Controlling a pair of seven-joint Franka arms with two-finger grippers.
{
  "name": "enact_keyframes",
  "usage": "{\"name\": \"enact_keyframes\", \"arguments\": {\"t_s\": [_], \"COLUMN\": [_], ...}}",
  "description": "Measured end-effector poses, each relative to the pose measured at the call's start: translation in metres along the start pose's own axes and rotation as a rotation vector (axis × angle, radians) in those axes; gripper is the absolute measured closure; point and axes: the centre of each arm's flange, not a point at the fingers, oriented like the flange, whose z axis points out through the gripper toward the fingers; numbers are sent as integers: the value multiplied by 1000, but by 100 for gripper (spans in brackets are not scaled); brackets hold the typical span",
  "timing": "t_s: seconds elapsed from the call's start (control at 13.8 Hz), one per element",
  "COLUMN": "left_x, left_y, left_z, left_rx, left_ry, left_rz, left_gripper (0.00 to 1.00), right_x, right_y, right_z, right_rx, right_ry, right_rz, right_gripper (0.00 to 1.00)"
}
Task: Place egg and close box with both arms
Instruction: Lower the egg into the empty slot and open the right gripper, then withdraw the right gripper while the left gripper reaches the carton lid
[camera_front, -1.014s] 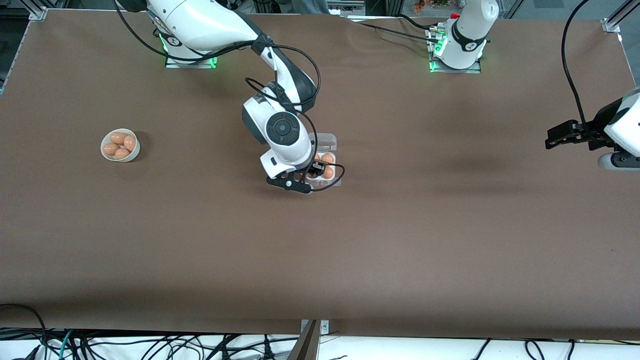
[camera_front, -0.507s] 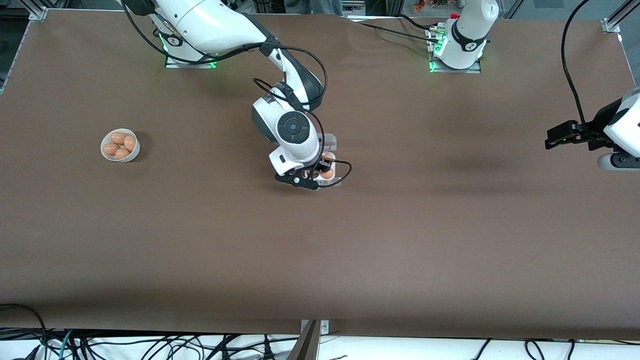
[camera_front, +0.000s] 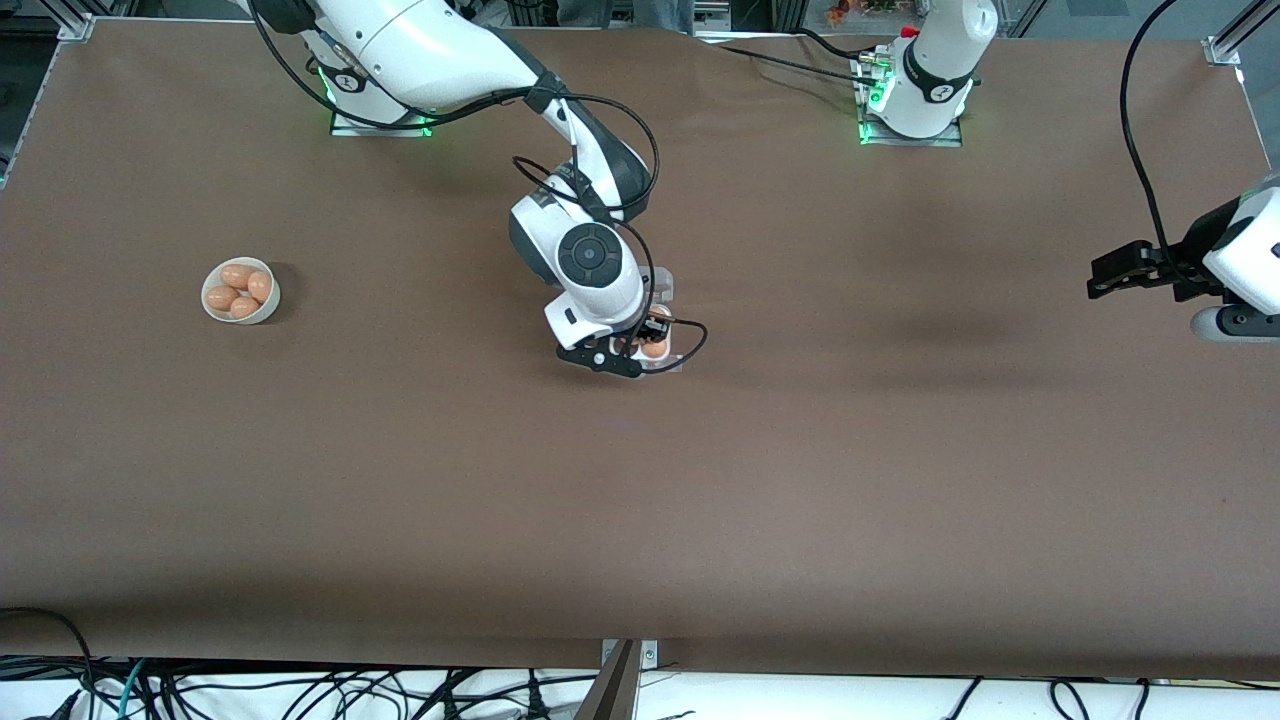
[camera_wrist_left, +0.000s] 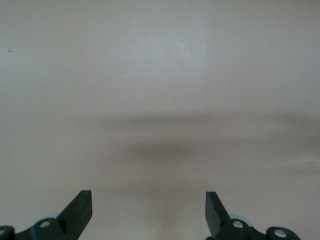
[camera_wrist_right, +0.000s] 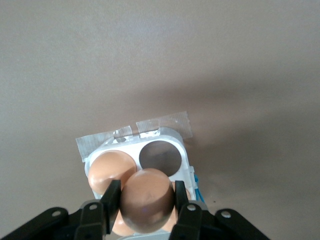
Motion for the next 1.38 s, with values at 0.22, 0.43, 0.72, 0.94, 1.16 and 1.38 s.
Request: {"name": "enact_keyframes", "arguments": {"t_s": [0.22,0.43,0.72,0.94,1.16,1.38], "left_x": [0,0,0,1,3,4], "left_y": [2,3,3,13,59,96], "left_z": [0,0,0,1,8,15], "left_rx": [0,0,0,1,-55,-221], "left_ry": [0,0,0,-2,-19,-65], "left_rz": [3,4,6,12,-49,-105], "left_gripper": [0,0,0,0,7,27], "right_x": [-1,-1,3,23,61,100], "right_y": [-2,-1,-3,-2,18,48], "right_z": [4,6,3,-17,-33,-50], "right_rx": [2,1,23,57,79,88], "right_ry": [2,1,18,48,70,85], "right_rz": [-2,-1,4,26,56,68], "right_gripper": [52,29,2,0,0,0]}}
